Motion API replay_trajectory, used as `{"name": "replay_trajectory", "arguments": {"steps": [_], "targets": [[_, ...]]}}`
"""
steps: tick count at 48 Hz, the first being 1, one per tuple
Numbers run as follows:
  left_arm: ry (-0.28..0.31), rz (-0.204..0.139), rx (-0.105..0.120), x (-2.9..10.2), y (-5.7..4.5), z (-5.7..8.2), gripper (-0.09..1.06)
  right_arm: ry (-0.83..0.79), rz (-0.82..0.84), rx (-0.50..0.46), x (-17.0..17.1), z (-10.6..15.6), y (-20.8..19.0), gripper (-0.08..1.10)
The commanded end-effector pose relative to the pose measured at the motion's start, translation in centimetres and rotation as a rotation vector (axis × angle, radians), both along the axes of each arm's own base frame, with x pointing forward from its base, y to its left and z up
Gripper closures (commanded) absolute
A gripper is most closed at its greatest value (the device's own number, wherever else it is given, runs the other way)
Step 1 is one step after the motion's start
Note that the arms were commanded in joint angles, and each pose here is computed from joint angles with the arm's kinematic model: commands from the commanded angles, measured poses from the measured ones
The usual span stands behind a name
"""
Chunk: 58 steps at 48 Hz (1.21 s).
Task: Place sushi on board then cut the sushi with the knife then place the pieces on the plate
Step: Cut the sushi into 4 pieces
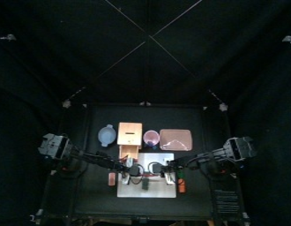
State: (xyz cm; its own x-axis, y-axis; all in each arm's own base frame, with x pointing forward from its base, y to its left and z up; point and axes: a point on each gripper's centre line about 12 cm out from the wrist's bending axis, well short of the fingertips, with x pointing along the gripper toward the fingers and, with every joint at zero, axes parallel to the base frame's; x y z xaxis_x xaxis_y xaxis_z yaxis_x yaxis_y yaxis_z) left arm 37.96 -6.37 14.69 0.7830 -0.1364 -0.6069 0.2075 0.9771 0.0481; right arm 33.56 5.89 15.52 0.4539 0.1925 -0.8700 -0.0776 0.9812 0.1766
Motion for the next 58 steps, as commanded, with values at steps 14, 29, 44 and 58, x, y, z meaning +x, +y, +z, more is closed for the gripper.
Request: {"name": "replay_trajectory", "arguments": {"steps": [14, 29, 44, 58], "targets": [[-0.100, -0.048, -0.016, 0.7, -1.9, 3.3, 0.62, -0.086, 0.047, 0.037, 0.7, 3.0, 2.4, 0.74], [-0.071, -0.050, -0.037, 0.5, -2.8, 2.5, 0.62, -0.096, 0.045, 0.068, 1.2, 2.3, 3.8, 0.74], [-0.041, -0.044, -0.032, 0.7, -2.7, 1.3, 0.62, -0.093, 0.045, 0.058, 1.6, 1.6, 3.8, 0.74], [-0.035, -0.033, -0.019, 0.8, -1.9, 1.0, 0.62, -0.103, 0.044, 0.053, 1.8, 1.9, 3.6, 0.74]]}}
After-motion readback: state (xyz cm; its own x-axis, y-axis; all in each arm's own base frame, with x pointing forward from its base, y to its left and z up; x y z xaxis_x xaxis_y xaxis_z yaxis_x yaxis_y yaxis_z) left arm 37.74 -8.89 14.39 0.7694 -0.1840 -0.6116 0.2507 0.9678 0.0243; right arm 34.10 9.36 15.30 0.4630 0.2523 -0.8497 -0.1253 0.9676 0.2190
